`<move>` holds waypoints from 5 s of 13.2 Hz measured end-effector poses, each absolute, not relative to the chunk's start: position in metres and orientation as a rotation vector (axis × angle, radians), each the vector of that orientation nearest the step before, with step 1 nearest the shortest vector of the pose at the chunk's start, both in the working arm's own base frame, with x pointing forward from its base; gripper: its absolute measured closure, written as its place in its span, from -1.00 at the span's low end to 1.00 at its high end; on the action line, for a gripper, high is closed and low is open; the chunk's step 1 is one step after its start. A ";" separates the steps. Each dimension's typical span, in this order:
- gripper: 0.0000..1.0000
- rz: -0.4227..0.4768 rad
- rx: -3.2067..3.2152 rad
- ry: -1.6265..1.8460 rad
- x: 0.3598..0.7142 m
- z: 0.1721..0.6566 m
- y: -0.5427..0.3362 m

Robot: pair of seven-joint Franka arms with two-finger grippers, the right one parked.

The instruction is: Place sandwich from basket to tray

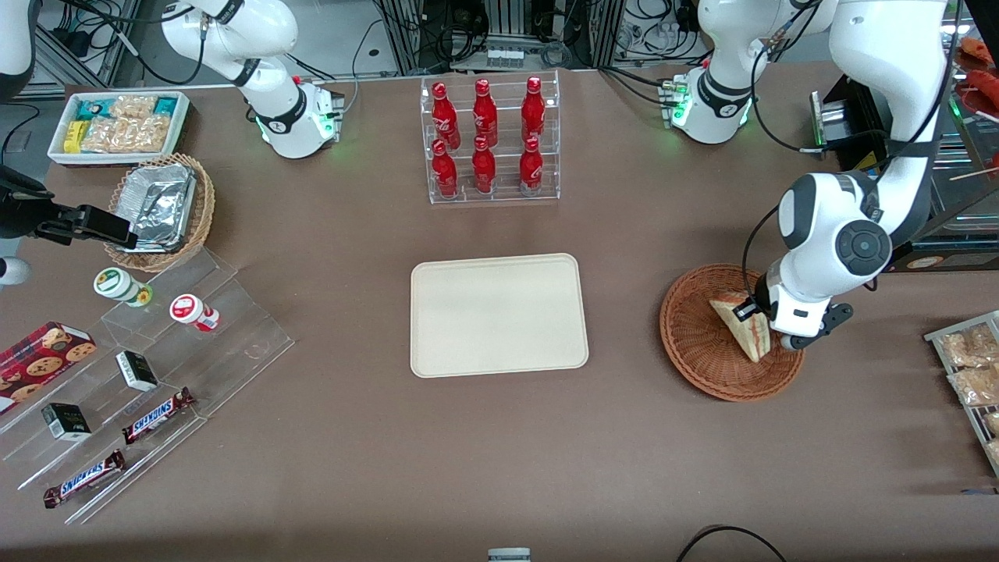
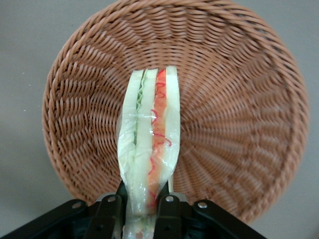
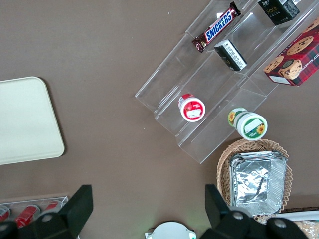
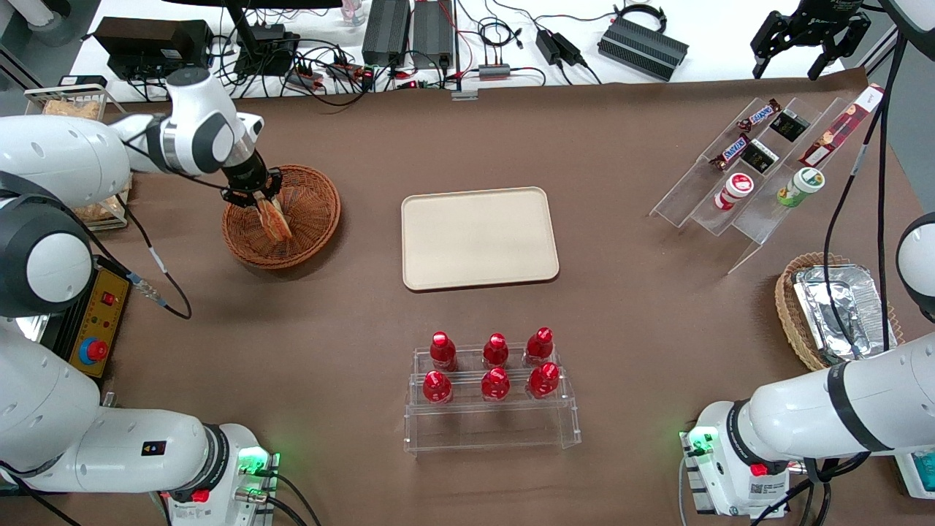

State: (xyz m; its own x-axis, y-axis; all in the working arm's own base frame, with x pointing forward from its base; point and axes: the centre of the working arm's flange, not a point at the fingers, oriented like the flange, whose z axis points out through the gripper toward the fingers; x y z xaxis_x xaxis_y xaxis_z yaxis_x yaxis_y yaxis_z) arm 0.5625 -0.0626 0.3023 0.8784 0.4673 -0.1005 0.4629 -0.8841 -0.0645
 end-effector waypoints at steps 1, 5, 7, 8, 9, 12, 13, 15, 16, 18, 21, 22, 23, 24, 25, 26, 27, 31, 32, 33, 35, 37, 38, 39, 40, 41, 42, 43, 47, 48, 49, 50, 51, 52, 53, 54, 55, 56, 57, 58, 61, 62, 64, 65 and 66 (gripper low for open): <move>0.61 0.180 -3.019 -0.689 0.565 0.315 -0.078; 0.71 0.210 -3.060 -0.412 0.561 0.345 -0.155; 0.71 0.183 -3.086 -0.289 0.559 0.355 -0.197; 0.71 0.171 -3.095 -0.239 0.559 0.357 -0.218; 0.71 0.162 -3.104 -0.193 0.560 0.357 -0.239; 0.71 0.172 -3.110 -0.161 0.560 0.337 -0.306; 0.71 0.177 -3.109 -0.165 0.558 0.327 -0.330; 0.71 0.178 -3.110 -0.180 0.556 0.311 -0.372; 0.71 0.176 -3.113 -0.185 0.554 0.304 -0.391; 0.71 0.162 -3.125 -0.185 0.548 0.295 -0.434; 0.71 0.146 -3.141 -0.194 0.536 0.282 -0.483; 0.71 0.142 -3.144 -0.203 0.532 0.277 -0.494; 0.71 0.127 -3.155 -0.217 0.530 0.274 -0.504; 0.71 0.113 -3.165 -0.232 0.528 0.272 -0.510; 0.71 0.111 -3.167 -0.235 0.526 0.271 -0.513; 0.71 0.113 -3.167 -0.228 0.523 0.269 -0.517; 0.71 0.114 -3.166 -0.222 0.519 0.269 -0.520; 0.71 0.115 -3.166 -0.214 0.512 0.269 -0.527; 0.71 0.118 -3.164 -0.218 0.510 0.268 -0.529; 0.71 0.122 -3.160 -0.226 0.508 0.265 -0.531; 0.71 0.133 -3.150 -0.253 0.505 0.258 -0.533; 0.71 0.143 -3.140 -0.276 0.503 0.249 -0.533; 0.71 0.147 -3.137 -0.281 0.503 0.244 -0.533; 0.72 0.148 -3.136 -0.285 0.503 0.242 -0.533; 0.72 0.147 -3.136 -0.286 0.503 0.243 -0.533; 0.59 0.144 -3.138 -0.288 0.504 0.244 -0.534; 0.37 0.137 -3.142 -0.293 0.506 0.246 -0.534; 0.15 0.128 -3.146 -0.298 0.508 0.249 -0.534; -0.69 0.098 -3.162 -0.306 0.515 0.277 -0.534; -0.92 0.100 -3.159 -0.303 0.515 0.290 -0.533; -1.00 0.102 -3.155 -0.302 0.514 0.304 -0.532; -1.00 0.098 -3.154 -0.301 0.513 0.321 -0.530; -1.00 0.086 -3.160 -0.292 0.513 0.341 -0.527; -1.00 0.074 -3.164 -0.266 0.515 0.363 -0.521; -1.00 0.069 -3.164 -0.236 0.518 0.384 -0.511; -1.00 0.076 -3.153 -0.228 0.521 0.403 -0.499; -1.00 0.094 -3.132 -0.242 0.526 0.418 -0.482; -1.00 0.115 -3.112 -0.266 0.534 0.428 -0.463; -1.00 0.124 -3.104 -0.290 0.544 0.435 -0.445; -1.00 0.127 -3.102 -0.299 0.555 0.438 -0.428; -1.00 0.198 -3.085 -0.211 0.576 0.442 -0.381; -1.00 0.216 -3.084 -0.178 0.581 0.446 -0.365; -1.00 0.247 -3.082 -0.124 0.589 0.457 -0.327; -1.00 0.256 -3.083 -0.103 0.591 0.461 -0.308; -1.00 0.263 -3.084 -0.090 0.592 0.464 -0.292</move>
